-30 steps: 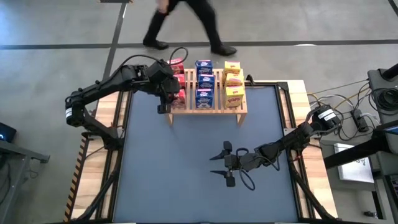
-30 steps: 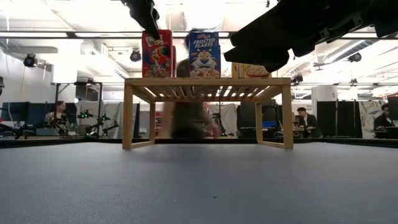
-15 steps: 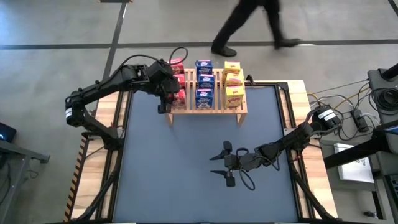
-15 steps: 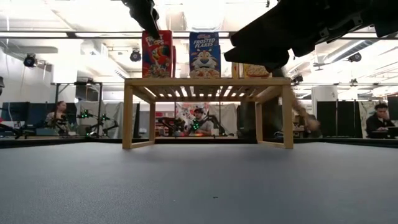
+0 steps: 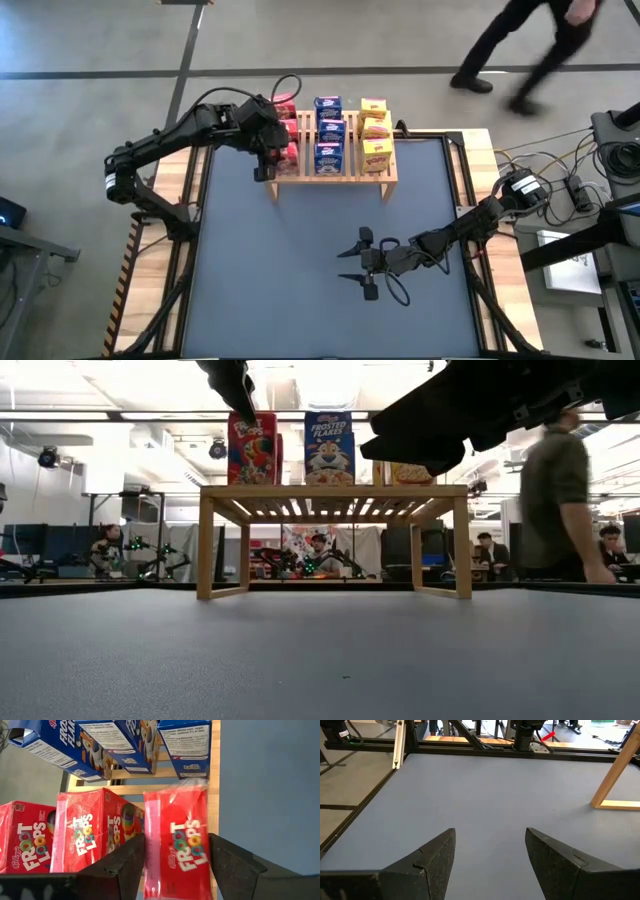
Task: Stack cereal on shelf
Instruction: Put the red cereal box on the shelf aligned with the other red cereal box, then return To Home Position
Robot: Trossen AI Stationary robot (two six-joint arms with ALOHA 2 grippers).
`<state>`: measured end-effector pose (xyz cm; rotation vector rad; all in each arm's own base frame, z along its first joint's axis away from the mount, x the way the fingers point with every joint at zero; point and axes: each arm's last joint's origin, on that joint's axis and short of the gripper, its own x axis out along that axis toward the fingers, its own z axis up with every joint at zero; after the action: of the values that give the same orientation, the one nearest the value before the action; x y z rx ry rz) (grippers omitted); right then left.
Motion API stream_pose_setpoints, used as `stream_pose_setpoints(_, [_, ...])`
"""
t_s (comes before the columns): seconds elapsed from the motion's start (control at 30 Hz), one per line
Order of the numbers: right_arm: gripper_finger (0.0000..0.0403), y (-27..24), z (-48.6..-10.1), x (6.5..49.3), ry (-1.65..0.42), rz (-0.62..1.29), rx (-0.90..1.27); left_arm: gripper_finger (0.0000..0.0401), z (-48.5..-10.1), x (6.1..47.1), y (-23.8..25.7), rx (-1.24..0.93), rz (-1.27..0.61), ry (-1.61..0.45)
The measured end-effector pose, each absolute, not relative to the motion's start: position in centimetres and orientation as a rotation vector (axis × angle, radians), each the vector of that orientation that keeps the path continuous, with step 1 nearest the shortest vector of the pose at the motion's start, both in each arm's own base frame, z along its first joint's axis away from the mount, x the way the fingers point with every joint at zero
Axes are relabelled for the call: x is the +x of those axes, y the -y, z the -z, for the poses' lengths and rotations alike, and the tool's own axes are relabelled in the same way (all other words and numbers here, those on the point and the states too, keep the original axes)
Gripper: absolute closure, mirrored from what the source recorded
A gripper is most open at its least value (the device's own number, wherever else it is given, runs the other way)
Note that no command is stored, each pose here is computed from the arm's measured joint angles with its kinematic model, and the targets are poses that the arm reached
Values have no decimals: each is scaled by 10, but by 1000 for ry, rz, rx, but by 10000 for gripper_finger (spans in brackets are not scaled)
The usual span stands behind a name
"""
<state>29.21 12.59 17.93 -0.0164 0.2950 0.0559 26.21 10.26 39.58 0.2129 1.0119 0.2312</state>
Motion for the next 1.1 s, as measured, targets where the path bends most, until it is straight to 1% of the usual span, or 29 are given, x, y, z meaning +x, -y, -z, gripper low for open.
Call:
stream_pose_setpoints(0.3, [174,-126,-179,292,-295,-56,-17,165,-396,262,-103,215,-237,-1015])
stream_pose_setpoints(0.43, [174,-126,-179,292,-295,-56,-18,154,-407,259,-102,214,-250,-989])
stream_pose_setpoints(0.77, [174,-126,-177,292,-314,-54,-22,152,-456,240,-95,215,-313,-887])
stream_pose_setpoints(0.9, [174,-126,-178,292,-309,-55,-23,152,-472,225,-90,111,-362,-876])
stream_pose_setpoints(0.97, [174,-126,-178,292,-308,-56,-27,152,-476,215,-85,90,-364,-896])
stream_pose_setpoints(1.1, [174,-126,-180,291,-306,-56,-28,152,-486,189,-70,74,-362,-840])
